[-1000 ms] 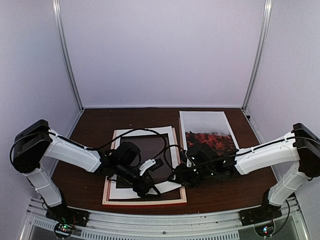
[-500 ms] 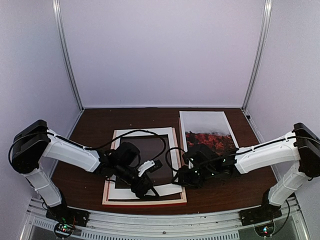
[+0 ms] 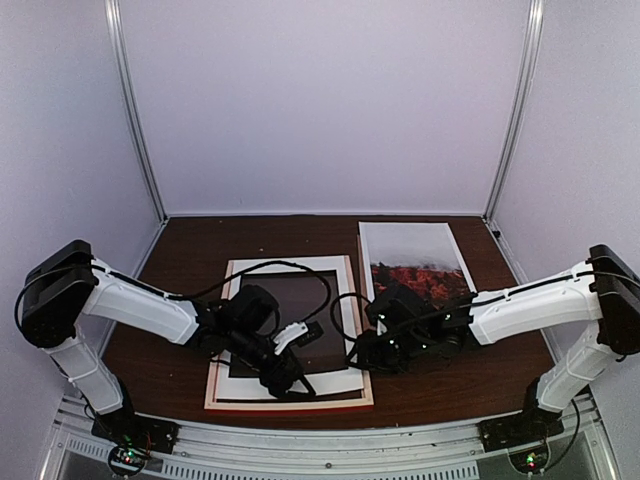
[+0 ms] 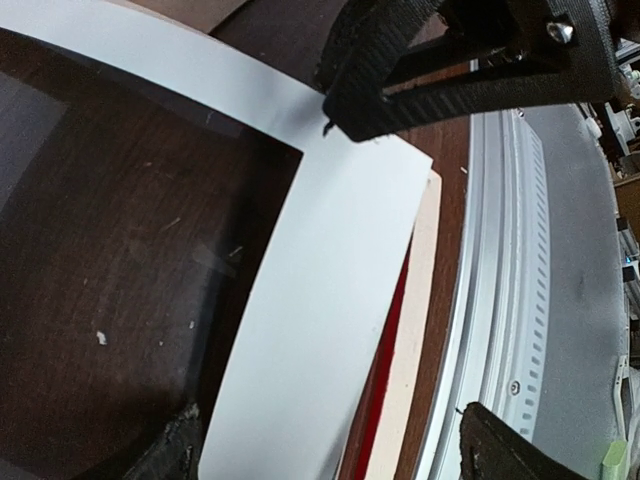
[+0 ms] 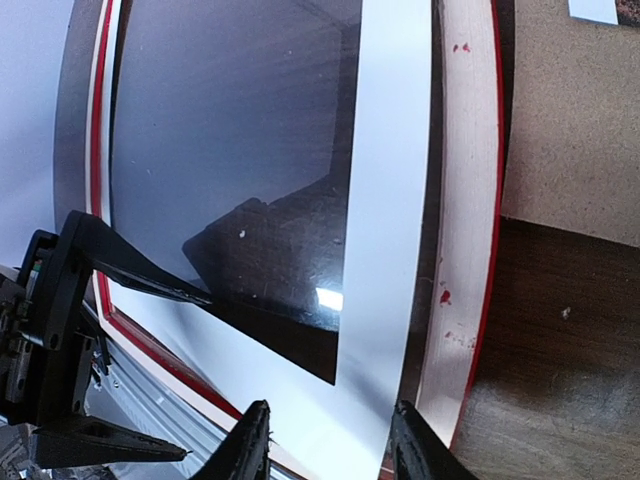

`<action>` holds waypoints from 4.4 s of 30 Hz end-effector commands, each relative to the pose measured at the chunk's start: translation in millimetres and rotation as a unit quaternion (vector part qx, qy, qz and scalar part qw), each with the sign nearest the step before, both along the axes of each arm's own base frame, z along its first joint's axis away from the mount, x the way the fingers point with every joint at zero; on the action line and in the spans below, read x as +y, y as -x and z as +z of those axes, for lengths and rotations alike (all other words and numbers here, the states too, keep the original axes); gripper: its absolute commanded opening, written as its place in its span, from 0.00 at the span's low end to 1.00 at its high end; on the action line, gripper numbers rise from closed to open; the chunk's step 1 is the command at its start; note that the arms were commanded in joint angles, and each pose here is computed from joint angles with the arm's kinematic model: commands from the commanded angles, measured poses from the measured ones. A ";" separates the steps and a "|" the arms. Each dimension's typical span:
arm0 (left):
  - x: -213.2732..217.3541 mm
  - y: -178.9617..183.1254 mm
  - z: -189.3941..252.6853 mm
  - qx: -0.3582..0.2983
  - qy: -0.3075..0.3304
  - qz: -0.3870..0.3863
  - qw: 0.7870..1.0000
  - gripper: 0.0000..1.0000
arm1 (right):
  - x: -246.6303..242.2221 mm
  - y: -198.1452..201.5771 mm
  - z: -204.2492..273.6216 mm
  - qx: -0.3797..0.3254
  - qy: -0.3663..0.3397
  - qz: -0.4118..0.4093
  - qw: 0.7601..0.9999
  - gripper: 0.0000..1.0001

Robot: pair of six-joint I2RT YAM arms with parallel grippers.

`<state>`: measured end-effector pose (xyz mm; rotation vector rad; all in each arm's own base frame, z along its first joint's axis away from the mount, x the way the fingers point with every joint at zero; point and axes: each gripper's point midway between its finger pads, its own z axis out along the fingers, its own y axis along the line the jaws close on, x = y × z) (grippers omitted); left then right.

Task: Put the photo into the frame
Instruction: Place the mat board on the glass panel, then press the mat board against the glass panel.

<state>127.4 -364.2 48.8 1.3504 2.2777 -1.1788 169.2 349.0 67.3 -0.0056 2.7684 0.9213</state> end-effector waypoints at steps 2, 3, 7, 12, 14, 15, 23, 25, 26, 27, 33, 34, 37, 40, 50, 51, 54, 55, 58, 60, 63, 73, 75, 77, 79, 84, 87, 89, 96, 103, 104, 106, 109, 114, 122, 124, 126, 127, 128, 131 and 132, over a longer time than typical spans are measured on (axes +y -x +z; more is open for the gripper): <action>2.9 3.5 3.6 -0.007 0.002 -0.004 1.000 0.89 | -8.0 -11.4 12.9 -0.031 0.011 -0.011 0.999 0.42; 3.2 4.2 3.2 -0.006 0.001 -0.004 1.000 0.89 | -10.4 -12.8 13.1 -0.034 0.015 -0.013 0.999 0.42; 5.4 5.3 0.7 -0.006 -0.004 -0.003 1.000 0.89 | -18.7 -17.9 16.8 -0.048 0.028 -0.017 0.998 0.42; 5.6 6.3 0.1 -0.005 -0.006 -0.003 1.000 0.88 | -30.6 -25.4 20.7 -0.061 0.043 -0.025 0.997 0.42; 5.7 7.0 0.3 -0.005 -0.006 -0.004 1.000 0.88 | -36.6 -29.7 22.7 -0.066 0.050 -0.029 0.996 0.42; 5.3 7.8 1.0 -0.005 -0.005 -0.005 1.000 0.88 | -40.2 -32.3 24.0 -0.070 0.053 -0.032 0.996 0.42; 8.2 13.6 3.4 -0.001 -0.011 -0.010 1.000 0.87 | -74.9 -54.1 36.4 -0.095 0.071 -0.067 0.991 0.43; 7.8 13.8 5.5 -0.002 -0.009 -0.011 1.000 0.87 | -80.3 -56.7 39.5 -0.100 0.074 -0.071 0.990 0.43; 7.7 14.2 6.4 -0.002 -0.010 -0.012 1.000 0.87 | -82.2 -57.4 40.8 -0.102 0.075 -0.072 0.989 0.43; 8.0 14.7 6.4 -0.001 -0.011 -0.012 1.000 0.86 | -84.0 -58.0 41.2 -0.103 0.076 -0.074 0.989 0.43; 6.9 17.9 9.9 -0.001 -0.012 -0.019 1.000 0.86 | -89.6 -60.6 36.8 -0.103 0.084 -0.075 0.988 0.43; 7.0 18.4 9.9 0.000 -0.013 -0.020 1.000 0.86 | -91.0 -61.3 36.1 -0.103 0.086 -0.076 0.988 0.43; 8.0 21.4 10.6 0.003 -0.017 -0.026 1.000 0.85 | -97.4 -65.1 36.4 -0.105 0.091 -0.080 0.987 0.43; 9.2 22.7 12.5 0.001 -0.019 -0.028 0.999 0.85 | -105.9 -69.5 38.4 -0.110 0.098 -0.085 0.985 0.43; 7.9 10.1 46.9 -0.054 0.007 -0.014 0.998 0.88 | -116.8 -84.5 52.0 -0.145 0.124 -0.074 0.979 0.45; 7.4 5.6 53.3 -0.069 0.010 -0.006 0.998 0.89 | -116.2 -86.0 53.3 -0.149 0.125 -0.072 0.978 0.45; 10.9 -21.8 67.9 -0.129 -0.005 0.043 0.991 0.93 | -117.0 -93.0 59.5 -0.162 0.133 -0.067 0.975 0.49; 12.8 -32.5 72.2 -0.147 -0.015 0.063 0.987 0.94 | -118.2 -96.4 62.6 -0.168 0.137 -0.067 0.974 0.51; 19.1 -68.5 86.3 -0.178 -0.036 0.120 0.976 0.97 | -122.3 -109.0 73.2 -0.185 0.144 -0.067 0.970 0.56; 24.3 -93.1 94.5 -0.191 -0.048 0.160 0.967 0.98 | -124.6 -118.3 79.6 -0.195 0.147 -0.065 0.967 0.60; 34.7 -129.1 105.0 -0.191 -0.058 0.216 0.956 0.98 | -127.2 -133.1 87.1 -0.203 0.149 -0.065 0.966 0.70; 80.2 -233.6 102.9 -0.158 -0.099 0.351 0.918 0.98 | -132.7 -174.9 93.7 -0.223 0.172 -0.053 0.958 0.82; 83.4 -249.8 95.8 -0.146 -0.105 0.362 0.915 0.98 | -131.4 -182.3 92.6 -0.223 0.172 -0.050 0.958 0.82; 86.4 -265.3 88.8 -0.134 -0.108 0.371 0.913 0.98 | -131.9 -189.9 91.6 -0.224 0.176 -0.049 0.957 0.82; 88.6 -279.6 81.2 -0.121 -0.109 0.378 0.911 0.98 | -130.3 -194.7 88.4 -0.221 0.176 -0.045 0.958 0.82; 85.8 -310.3 57.1 -0.092 -0.112 0.383 0.912 0.98 | -128.2 -201.1 74.4 -0.204 0.175 -0.038 0.963 0.81; 80.8 -319.9 36.4 -0.076 -0.120 0.377 0.915 0.98 | -129.2 -202.7 70.9 -0.199 0.174 -0.040 0.964 0.82; 78.1 -323.5 27.7 -0.069 -0.123 0.374 0.916 0.98 | -130.9 -203.9 69.2 -0.196 0.174 -0.042 0.964 0.81; 77.2 -322.1 -1.1 -0.049 -0.137 0.371 0.917 0.98 | -133.2 -203.6 61.5 -0.184 0.175 -0.043 0.966 0.81; 78.7 -311.2 -17.2 -0.029 -0.142 0.368 0.919 0.97 | -137.0 -201.0 60.0 -0.183 0.177 -0.047 0.966 0.81; 79.5 -309.7 -17.4 -0.028 -0.142 0.369 0.918 0.97 | -138.3 -200.6 59.7 -0.182 0.179 -0.048 0.966 0.81; 81.4 -307.4 -14.3 -0.029 -0.140 0.371 0.918 0.97 | -142.0 -200.0 60.8 -0.182 0.183 -0.051 0.965 0.81; 83.2 -305.4 -2.5 -0.039 -0.130 0.374 0.917 0.97 | -153.1 -199.7 62.3 -0.180 0.187 -0.062 0.964 0.81; 85.0 -303.9 28.9 -0.064 -0.098 0.384 0.916 0.98 | -189.2 -202.0 61.8 -0.168 0.199 -0.094 0.961 0.82; 82.8 -291.9 76.5 -0.083 -0.045 0.382 0.919 0.97 | -267.4 -206.2 50.3 -0.127 0.209 -0.174 0.954 0.82; 76.8 -286.8 88.7 -0.084 -0.026 0.374 0.923 0.98 | -285.1 -207.1 42.5 -0.109 0.199 -0.196 0.954 0.81; 70.8 -281.2 96.3 -0.086 -0.015 0.364 0.927 0.98 | -299.8 -207.7 32.1 -0.089 0.182 -0.214 0.956 0.81; 66.4 -277.7 99.0 -0.087 -0.012 0.359 0.929 0.98 | -307.8 -208.3 26.9 -0.081 0.178 -0.224 0.955 0.80; 63.8 -275.2 101.9 -0.089 -0.009 0.355 0.931 0.98 | -313.8 -208.2 20.9 -0.071 0.172 -0.231 0.955 0.80; 57.9 -268.4 106.8 -0.094 -0.004 0.343 0.935 0.98 | -331.2 -205.8 2.4 -0.041 0.151 -0.253 0.955 0.77; 56.6 -266.5 107.3 -0.094 -0.003 0.340 0.936 0.98 | -335.6 -204.5 -2.4 -0.035 0.145 -0.261 0.954 0.76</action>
